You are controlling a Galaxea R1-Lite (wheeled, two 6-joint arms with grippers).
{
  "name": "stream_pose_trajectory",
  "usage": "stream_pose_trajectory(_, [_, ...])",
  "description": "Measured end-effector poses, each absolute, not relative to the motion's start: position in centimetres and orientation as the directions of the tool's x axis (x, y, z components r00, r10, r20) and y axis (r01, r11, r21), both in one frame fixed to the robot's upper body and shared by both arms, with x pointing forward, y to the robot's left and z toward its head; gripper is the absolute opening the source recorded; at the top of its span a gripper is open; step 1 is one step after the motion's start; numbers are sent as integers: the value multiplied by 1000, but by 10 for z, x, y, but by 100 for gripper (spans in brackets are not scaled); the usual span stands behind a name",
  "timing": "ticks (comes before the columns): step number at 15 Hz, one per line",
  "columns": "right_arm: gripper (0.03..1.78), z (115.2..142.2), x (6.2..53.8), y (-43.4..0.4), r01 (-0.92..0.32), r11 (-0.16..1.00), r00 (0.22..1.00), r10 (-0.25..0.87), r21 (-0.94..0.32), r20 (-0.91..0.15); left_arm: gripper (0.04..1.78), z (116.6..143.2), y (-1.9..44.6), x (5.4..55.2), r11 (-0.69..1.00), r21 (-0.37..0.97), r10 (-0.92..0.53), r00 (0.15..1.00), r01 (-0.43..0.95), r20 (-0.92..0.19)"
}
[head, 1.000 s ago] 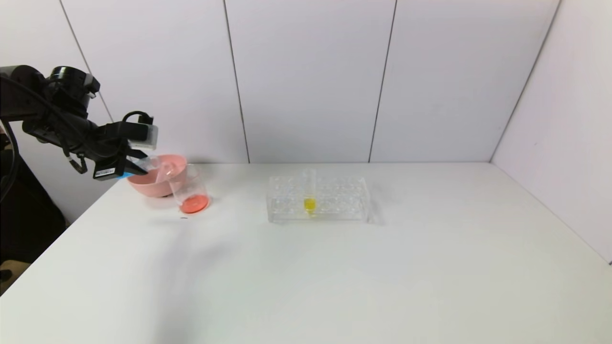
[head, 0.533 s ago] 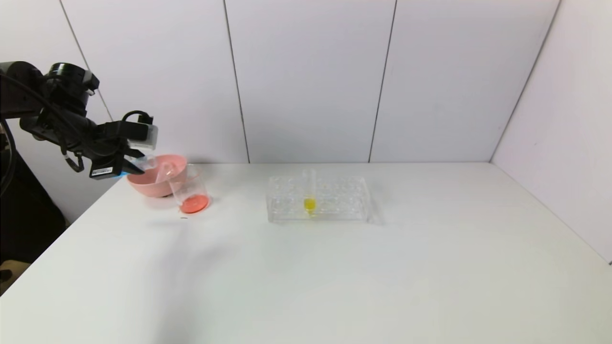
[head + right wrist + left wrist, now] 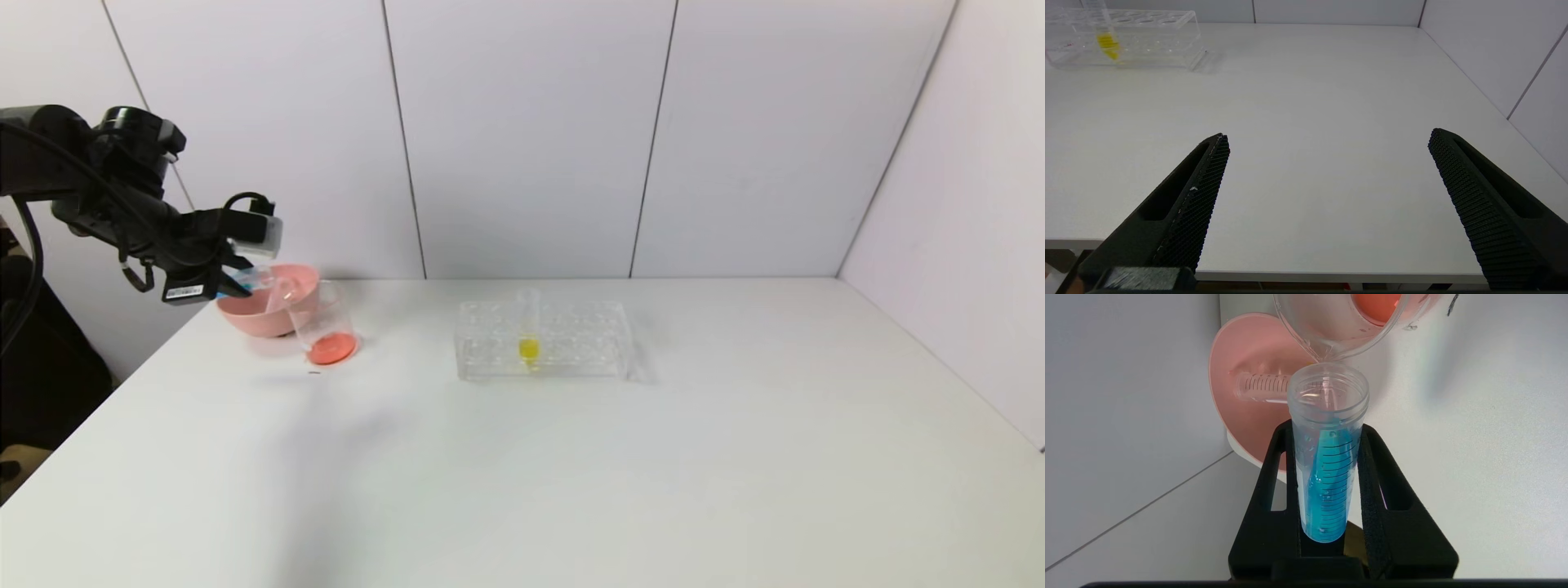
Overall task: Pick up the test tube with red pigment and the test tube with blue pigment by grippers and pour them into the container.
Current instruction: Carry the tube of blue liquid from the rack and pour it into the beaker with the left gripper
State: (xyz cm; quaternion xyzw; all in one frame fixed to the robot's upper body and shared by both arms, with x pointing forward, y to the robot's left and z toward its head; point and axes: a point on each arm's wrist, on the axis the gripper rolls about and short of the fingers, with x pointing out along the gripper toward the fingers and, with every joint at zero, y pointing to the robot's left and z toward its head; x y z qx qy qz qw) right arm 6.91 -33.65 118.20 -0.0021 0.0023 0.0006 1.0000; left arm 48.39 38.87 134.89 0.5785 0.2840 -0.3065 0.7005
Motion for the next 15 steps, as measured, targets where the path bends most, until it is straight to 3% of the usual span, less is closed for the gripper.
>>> stream_pose_trajectory(15, [177, 1182, 69, -337, -1, 1000, 1000, 1, -4, -5, 44, 1337, 371, 497, 152, 626, 4, 633, 765, -774])
